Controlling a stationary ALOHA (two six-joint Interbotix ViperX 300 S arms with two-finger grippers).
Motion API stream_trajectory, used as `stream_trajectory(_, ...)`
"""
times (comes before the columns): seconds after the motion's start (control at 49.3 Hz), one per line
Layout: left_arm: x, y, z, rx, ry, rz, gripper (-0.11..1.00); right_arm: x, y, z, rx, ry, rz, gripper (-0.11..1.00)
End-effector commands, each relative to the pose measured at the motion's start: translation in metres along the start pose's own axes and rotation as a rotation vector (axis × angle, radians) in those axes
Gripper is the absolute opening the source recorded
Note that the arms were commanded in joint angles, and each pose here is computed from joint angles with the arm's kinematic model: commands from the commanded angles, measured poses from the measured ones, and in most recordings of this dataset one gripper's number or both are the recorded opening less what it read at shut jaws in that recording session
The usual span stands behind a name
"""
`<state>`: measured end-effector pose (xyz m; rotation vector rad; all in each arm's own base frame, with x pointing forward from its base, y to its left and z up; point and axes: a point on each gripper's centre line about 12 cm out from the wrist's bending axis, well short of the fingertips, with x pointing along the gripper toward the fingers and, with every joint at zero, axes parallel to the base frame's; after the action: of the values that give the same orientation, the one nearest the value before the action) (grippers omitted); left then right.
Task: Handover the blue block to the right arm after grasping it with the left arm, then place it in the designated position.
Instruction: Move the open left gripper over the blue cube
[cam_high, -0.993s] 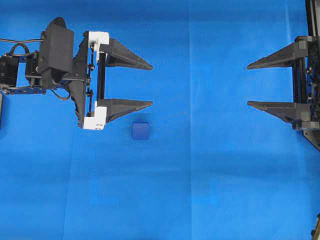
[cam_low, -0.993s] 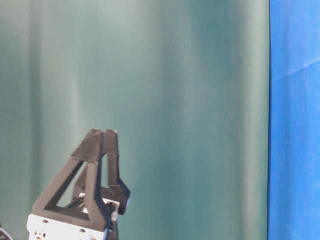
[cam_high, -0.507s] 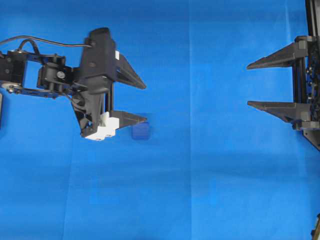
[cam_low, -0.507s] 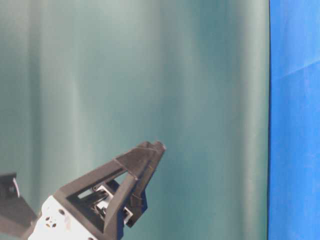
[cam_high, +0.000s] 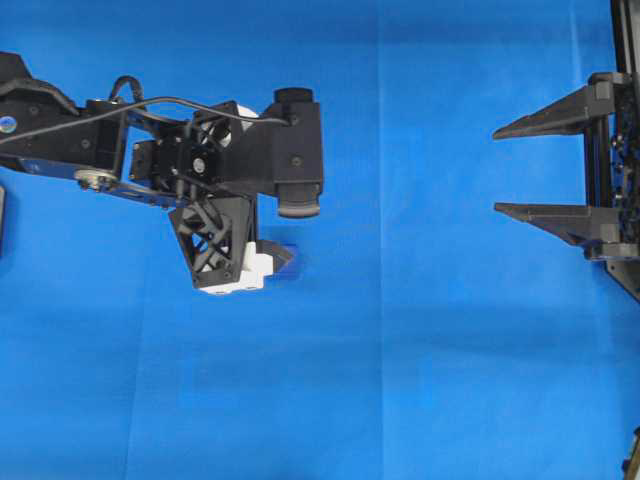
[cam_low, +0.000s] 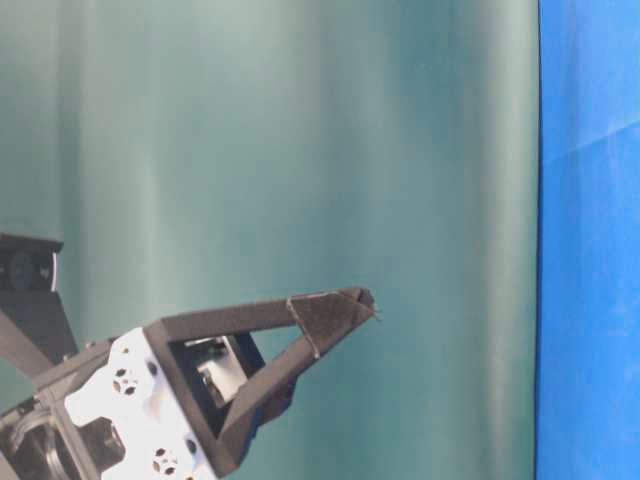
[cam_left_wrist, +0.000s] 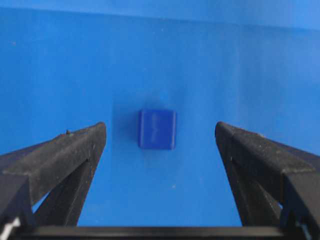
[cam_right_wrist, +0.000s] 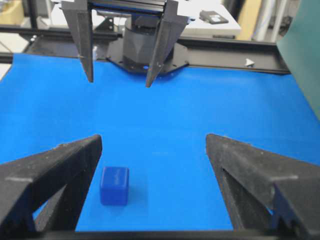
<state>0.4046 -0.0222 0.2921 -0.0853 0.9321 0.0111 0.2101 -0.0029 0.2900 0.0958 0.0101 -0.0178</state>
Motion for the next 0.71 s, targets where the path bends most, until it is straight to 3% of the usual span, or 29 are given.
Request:
stream_trajectory(0.0,-0.0113,-0.0029,0.0105,0.015,-0.038,-0.005,0.93,0.0026,0.0006,0.01,0.005,-0.025,0.0,0.98)
stream_trajectory(0.689,-0.0113,-0.0029,0.0105,0.024,-0.038,-0.005,0.93,0.0026,0.0005,0.0093,0.005,-0.019,0.0,0.98)
